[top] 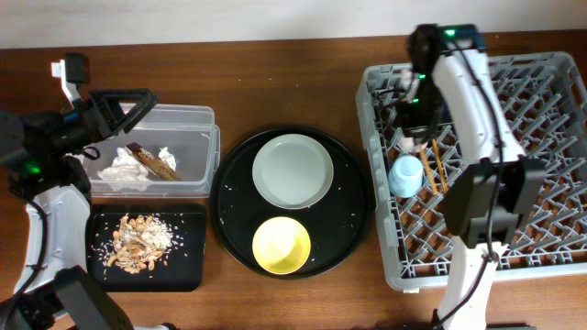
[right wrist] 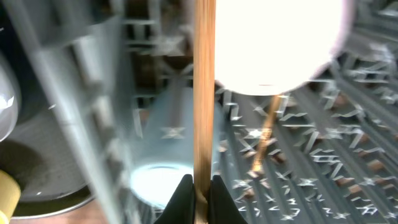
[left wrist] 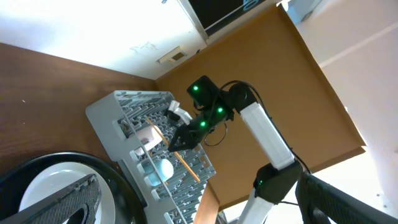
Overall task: Sort waste into correct bins and load items into the dishwasher rack
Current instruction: 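Grasp the second chopstick with the right gripper and stand it in the rack, then reach the right gripper to the yellow bowl and grasp its rim, then carry the yellow bowl to the rack's back row and release it, then grasp the white plate edge with the right gripper and lift it, then stand the white plate upright in the rack and release it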
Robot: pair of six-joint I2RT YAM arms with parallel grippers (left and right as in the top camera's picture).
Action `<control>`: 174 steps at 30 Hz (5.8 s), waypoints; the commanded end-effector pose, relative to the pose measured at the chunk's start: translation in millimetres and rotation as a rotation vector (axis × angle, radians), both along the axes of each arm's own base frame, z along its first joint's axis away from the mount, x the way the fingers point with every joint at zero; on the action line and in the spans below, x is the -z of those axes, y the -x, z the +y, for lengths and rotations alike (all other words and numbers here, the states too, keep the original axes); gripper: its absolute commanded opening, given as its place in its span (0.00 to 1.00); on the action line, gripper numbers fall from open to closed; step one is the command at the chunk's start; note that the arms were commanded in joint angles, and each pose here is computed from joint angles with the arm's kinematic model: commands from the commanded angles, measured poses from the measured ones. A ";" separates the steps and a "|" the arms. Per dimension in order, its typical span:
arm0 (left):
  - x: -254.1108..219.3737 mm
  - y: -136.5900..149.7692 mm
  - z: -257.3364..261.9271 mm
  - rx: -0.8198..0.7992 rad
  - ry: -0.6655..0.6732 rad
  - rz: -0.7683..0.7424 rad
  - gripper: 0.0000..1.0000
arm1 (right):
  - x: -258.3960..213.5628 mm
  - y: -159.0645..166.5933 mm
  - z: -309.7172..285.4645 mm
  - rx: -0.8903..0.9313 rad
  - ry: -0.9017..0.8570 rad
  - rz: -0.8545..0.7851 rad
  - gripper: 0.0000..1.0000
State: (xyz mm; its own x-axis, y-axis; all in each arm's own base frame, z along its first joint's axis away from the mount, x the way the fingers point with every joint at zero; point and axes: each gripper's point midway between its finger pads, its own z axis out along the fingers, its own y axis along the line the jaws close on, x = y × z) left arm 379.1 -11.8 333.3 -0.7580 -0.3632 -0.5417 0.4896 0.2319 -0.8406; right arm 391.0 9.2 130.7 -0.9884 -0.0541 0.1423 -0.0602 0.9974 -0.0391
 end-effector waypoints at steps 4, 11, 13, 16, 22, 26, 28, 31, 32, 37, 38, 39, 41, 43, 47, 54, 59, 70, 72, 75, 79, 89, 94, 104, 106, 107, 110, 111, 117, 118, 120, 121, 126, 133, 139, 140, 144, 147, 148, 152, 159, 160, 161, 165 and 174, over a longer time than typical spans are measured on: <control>-7.0 3.7 -0.9 0.005 -0.012 -0.020 0.99 | -18.3 -4.5 -58.6 0.125 0.009 -0.079 0.04; -7.0 3.7 -0.9 0.005 -0.012 -0.020 0.99 | -7.8 -9.5 -62.2 0.100 -0.013 -0.090 0.17; -7.0 3.7 -0.9 0.005 -0.012 -0.020 0.99 | -7.9 -8.6 -62.0 0.104 -0.014 -0.086 0.29; -7.0 3.7 -0.9 0.005 -0.012 -0.020 0.99 | -7.8 -8.3 -57.6 0.106 -0.039 -0.084 0.29; -7.0 3.7 -0.9 0.005 -0.012 -0.020 0.99 | -23.3 6.9 25.9 0.132 -0.451 -0.003 0.53; -7.0 3.7 -0.9 0.005 -0.012 -0.020 0.99 | -1.2 46.0 115.2 -0.039 -0.502 0.167 0.57; -7.0 3.7 -0.9 0.005 -0.012 -0.020 0.99 | 18.5 82.1 176.9 -0.197 -0.505 0.253 0.56; -7.0 3.7 -0.9 0.005 -0.012 -0.020 0.99 | 32.9 133.5 257.4 -0.426 -0.539 0.296 0.56; -7.0 3.7 -0.9 0.005 -0.012 -0.020 0.99 | 32.3 154.8 283.0 -0.513 -0.549 0.304 0.56; -7.0 3.7 -0.9 0.005 -0.012 -0.020 0.99 | 54.1 218.9 344.5 -0.694 -0.296 0.181 0.84; -7.0 3.7 -0.9 0.005 -0.012 -0.020 0.99 | 60.9 209.6 336.1 -0.642 -0.143 0.089 0.85; -7.0 3.7 -0.9 0.005 -0.012 -0.020 0.99 | 63.1 201.1 330.4 -0.587 -0.044 0.011 0.86; -6.9 3.7 -0.9 0.005 -0.012 -0.020 0.99 | 63.4 193.1 326.7 -0.548 0.014 -0.047 0.87; -7.0 3.7 -0.9 0.005 -0.012 -0.020 0.99 | 65.4 194.1 325.9 -0.548 0.016 -0.043 0.88; -7.0 3.7 -0.9 0.005 -0.012 -0.020 0.99 | 78.8 206.2 323.8 -0.531 -0.004 0.013 0.88; -7.0 3.7 -0.9 0.005 -0.012 -0.020 0.99 | 85.3 214.5 320.7 -0.526 -0.010 0.052 0.59; -7.0 3.7 -0.9 0.005 -0.012 -0.020 0.99 | 95.7 220.0 311.1 -0.525 0.016 0.077 0.36; -7.0 3.7 -0.9 0.005 -0.012 -0.020 0.99 | -0.5 159.8 310.2 -0.573 -0.166 -0.058 0.04; -6.9 3.7 -0.9 0.005 -0.012 -0.020 0.99 | -96.5 100.8 287.4 -0.528 -0.357 -0.306 0.04; -7.0 3.7 -0.9 0.005 -0.012 -0.020 0.99 | -162.5 51.4 224.9 -0.450 -0.544 -0.479 0.04; -7.0 3.7 -0.9 0.005 -0.012 -0.020 0.99 | -187.9 -10.9 88.9 -0.363 -0.941 -0.666 0.04; -7.0 3.7 -0.9 0.005 -0.012 -0.020 0.99 | -84.1 -94.2 -22.0 -0.198 -1.122 -0.781 0.04; -7.0 3.7 -0.9 0.005 -0.012 -0.020 0.99 | -23.3 -89.9 -50.3 -0.071 -1.054 -0.635 0.04; -7.0 3.7 -0.9 0.005 -0.012 -0.020 0.99 | -11.3 -10.7 -143.4 0.567 -0.989 -0.280 1.00; -7.0 3.7 -0.9 0.005 -0.012 -0.020 0.99 | -6.0 13.9 -172.8 0.668 -0.793 -0.213 0.99; -7.0 3.7 -0.9 0.005 -0.012 -0.020 0.99 | -7.3 20.8 -180.8 0.692 -0.723 -0.202 0.98; -7.0 3.7 -0.9 0.005 -0.012 -0.020 0.99 | -64.2 51.4 -189.8 0.715 -0.372 -0.256 0.98; -7.0 3.7 -0.9 0.005 -0.012 -0.020 0.99 | -87.8 56.2 -175.7 0.668 -0.333 -0.297 0.98; -7.0 3.7 -0.9 0.005 -0.012 -0.020 0.99 | -147.3 112.4 -2.5 0.231 -0.188 -0.401 0.98; -7.0 3.7 -0.9 0.005 -0.012 -0.020 1.00 | -133.6 124.2 18.5 0.203 -0.207 -0.406 0.98; -7.0 3.7 -0.9 0.005 -0.012 -0.020 0.99 | -75.7 150.3 59.0 0.159 -0.267 -0.450 0.98; -7.0 3.7 -0.9 0.005 -0.012 -0.020 0.99 | -45.0 158.1 76.9 0.157 -0.300 -0.464 0.98; -7.0 3.7 -0.9 0.005 -0.012 -0.020 0.99 | -0.3 128.5 110.4 0.156 -0.122 -0.552 0.98; -7.0 3.7 -0.9 0.005 -0.012 -0.020 0.99 | 82.0 93.9 195.0 0.116 -0.350 -0.379 0.72; -7.0 3.7 -0.9 0.005 -0.012 -0.020 0.99 | 111.1 60.4 180.2 0.356 -0.237 -0.477 0.29; -7.0 3.7 -0.9 0.005 -0.012 -0.020 0.99 | 111.6 55.3 179.7 0.363 -0.233 -0.499 0.28; -7.0 3.7 -0.9 0.005 -0.012 -0.020 0.99 | 123.9 53.6 180.2 0.509 -0.236 -0.477 0.19; -7.0 3.7 -0.9 0.005 -0.012 -0.020 0.99 | 148.7 63.1 179.3 0.611 -0.210 -0.402 0.23; -7.0 3.7 -0.9 0.005 -0.012 -0.020 0.99 | 154.9 66.5 180.7 0.617 -0.210 -0.377 0.15; -7.0 3.7 -0.9 0.005 -0.012 -0.020 0.99 | 156.9 68.2 182.4 0.612 -0.217 -0.361 0.04; -7.0 3.7 -0.9 0.005 -0.012 -0.020 1.00 | -69.8 74.4 135.5 0.307 -0.311 -0.882 0.04; -7.0 3.7 -0.9 0.005 -0.012 -0.020 0.99 | -114.8 104.1 71.8 0.226 -0.077 -1.054 0.04; -7.0 3.7 -0.9 0.005 -0.012 -0.020 0.99 | -128.2 118.0 41.3 0.192 0.071 -1.103 0.04; -7.0 3.7 -0.9 0.005 -0.012 -0.020 0.99 | -194.9 169.9 -53.9 -0.018 0.697 -1.188 0.04; -7.0 3.7 -0.9 0.005 -0.012 -0.020 0.99 | -219.7 160.6 -81.9 -0.255 1.296 -0.791 0.04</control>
